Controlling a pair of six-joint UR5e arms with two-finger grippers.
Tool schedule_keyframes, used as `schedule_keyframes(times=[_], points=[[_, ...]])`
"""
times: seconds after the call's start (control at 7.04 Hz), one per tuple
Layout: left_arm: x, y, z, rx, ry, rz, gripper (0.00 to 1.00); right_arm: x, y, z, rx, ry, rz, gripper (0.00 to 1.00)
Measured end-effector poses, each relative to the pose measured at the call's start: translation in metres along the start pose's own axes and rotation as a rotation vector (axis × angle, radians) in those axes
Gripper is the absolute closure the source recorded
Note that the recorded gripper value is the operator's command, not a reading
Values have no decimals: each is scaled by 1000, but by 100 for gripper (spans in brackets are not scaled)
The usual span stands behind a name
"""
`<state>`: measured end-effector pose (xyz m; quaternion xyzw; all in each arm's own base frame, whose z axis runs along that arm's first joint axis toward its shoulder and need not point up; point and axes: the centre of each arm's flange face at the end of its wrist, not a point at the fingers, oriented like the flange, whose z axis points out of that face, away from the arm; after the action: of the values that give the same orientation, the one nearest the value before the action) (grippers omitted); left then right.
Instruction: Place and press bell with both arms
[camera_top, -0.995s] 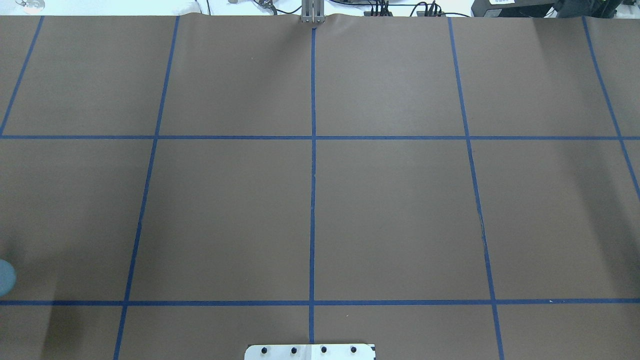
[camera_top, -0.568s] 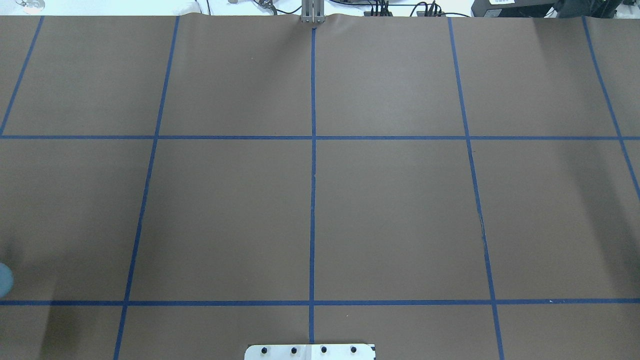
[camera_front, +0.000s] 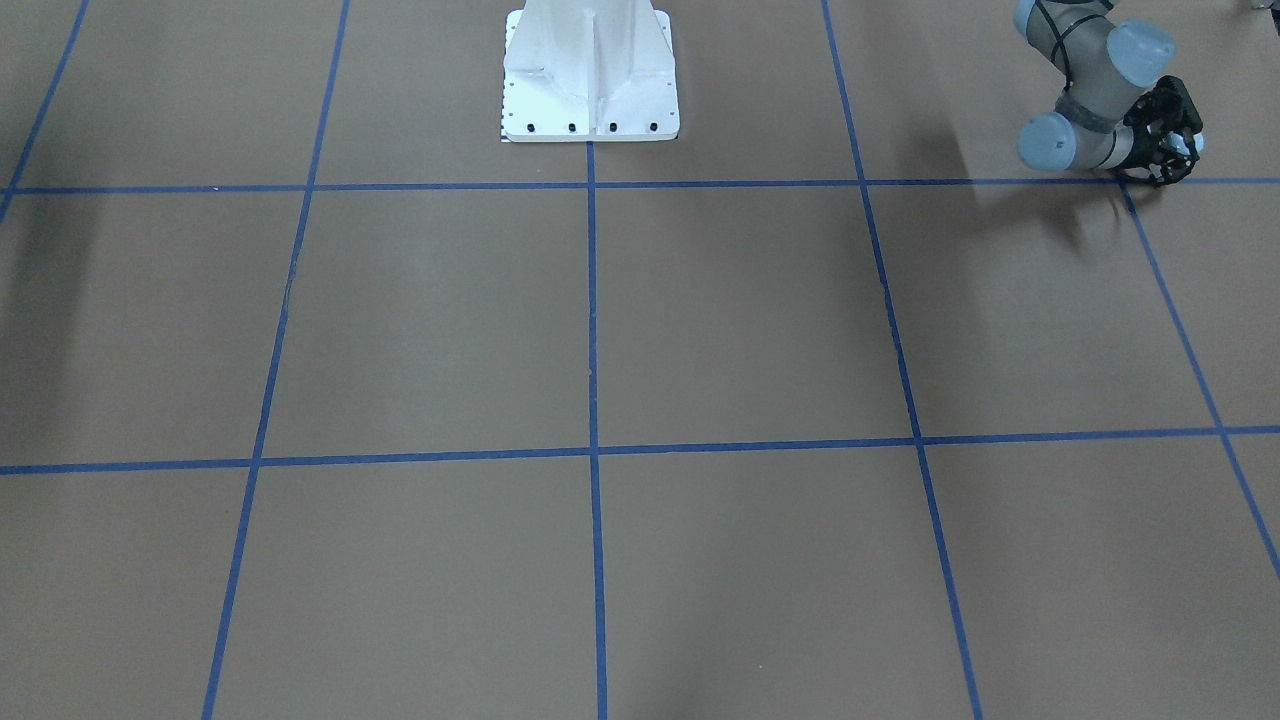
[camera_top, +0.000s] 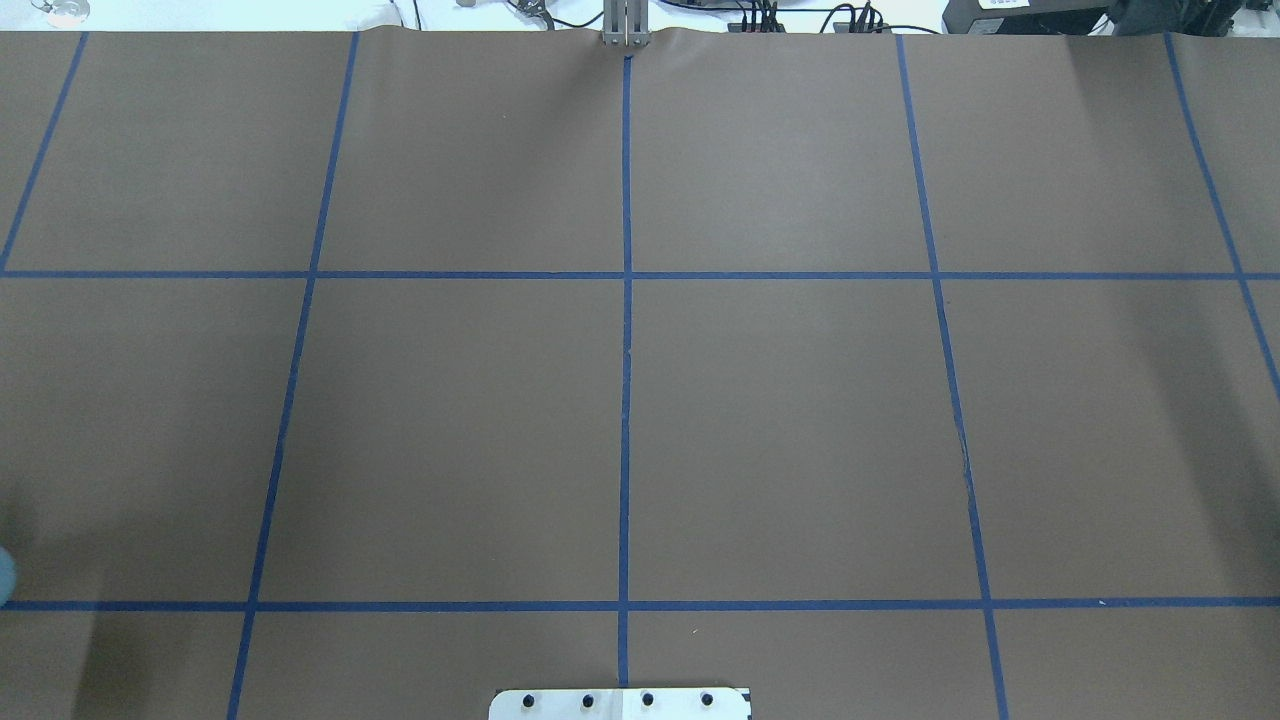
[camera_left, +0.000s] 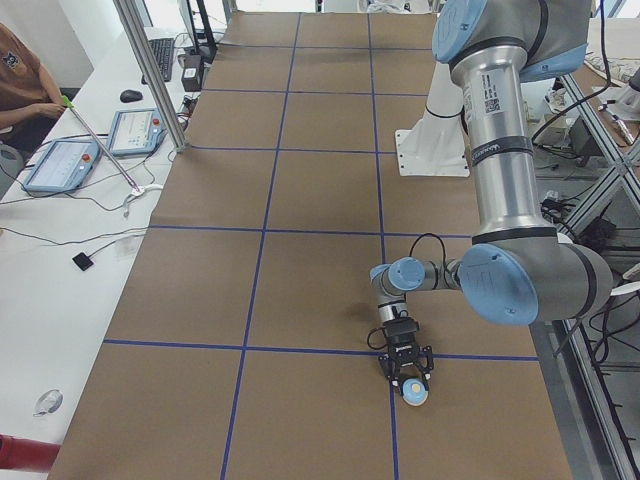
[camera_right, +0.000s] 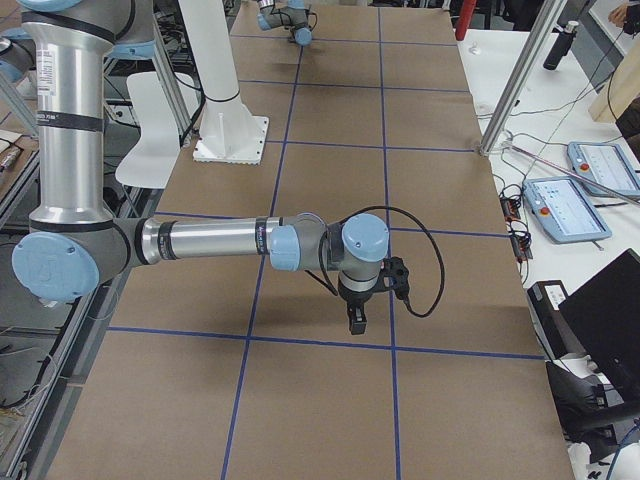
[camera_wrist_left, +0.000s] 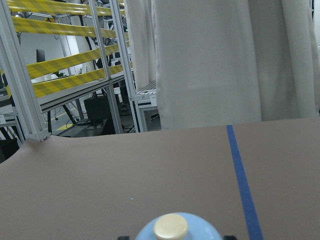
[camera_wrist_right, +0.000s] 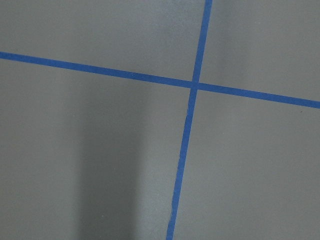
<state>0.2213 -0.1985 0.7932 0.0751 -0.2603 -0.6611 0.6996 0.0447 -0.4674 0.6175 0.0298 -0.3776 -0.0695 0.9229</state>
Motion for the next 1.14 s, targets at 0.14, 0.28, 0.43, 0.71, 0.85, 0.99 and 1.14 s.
schedule_keyframes(times=[0.14, 0.28, 0.43, 0.71, 0.85, 0.99, 1.14], points=[[-7, -18, 6, 5, -2, 29, 100, -1, -1, -1, 2, 0, -2, 0], [-14, -39, 8, 1, -1, 72, 100, -2, -2, -2, 4, 0, -3, 0], [-17, -55, 4, -6, 10, 143, 100, -2, -2, -2, 4, -1, -3, 0], [14, -84, -10, -10, 87, 248, 100, 0, -2, 0, 0, -3, 2, 0], [46, -99, -30, -12, 154, 283, 100, 1, -1, 1, -1, -4, 4, 0], [81, -110, -58, -25, 213, 308, 100, 1, -2, 1, -1, -4, 4, 0], [116, -121, -91, -35, 274, 338, 100, 1, -2, 1, -1, -4, 5, 0]])
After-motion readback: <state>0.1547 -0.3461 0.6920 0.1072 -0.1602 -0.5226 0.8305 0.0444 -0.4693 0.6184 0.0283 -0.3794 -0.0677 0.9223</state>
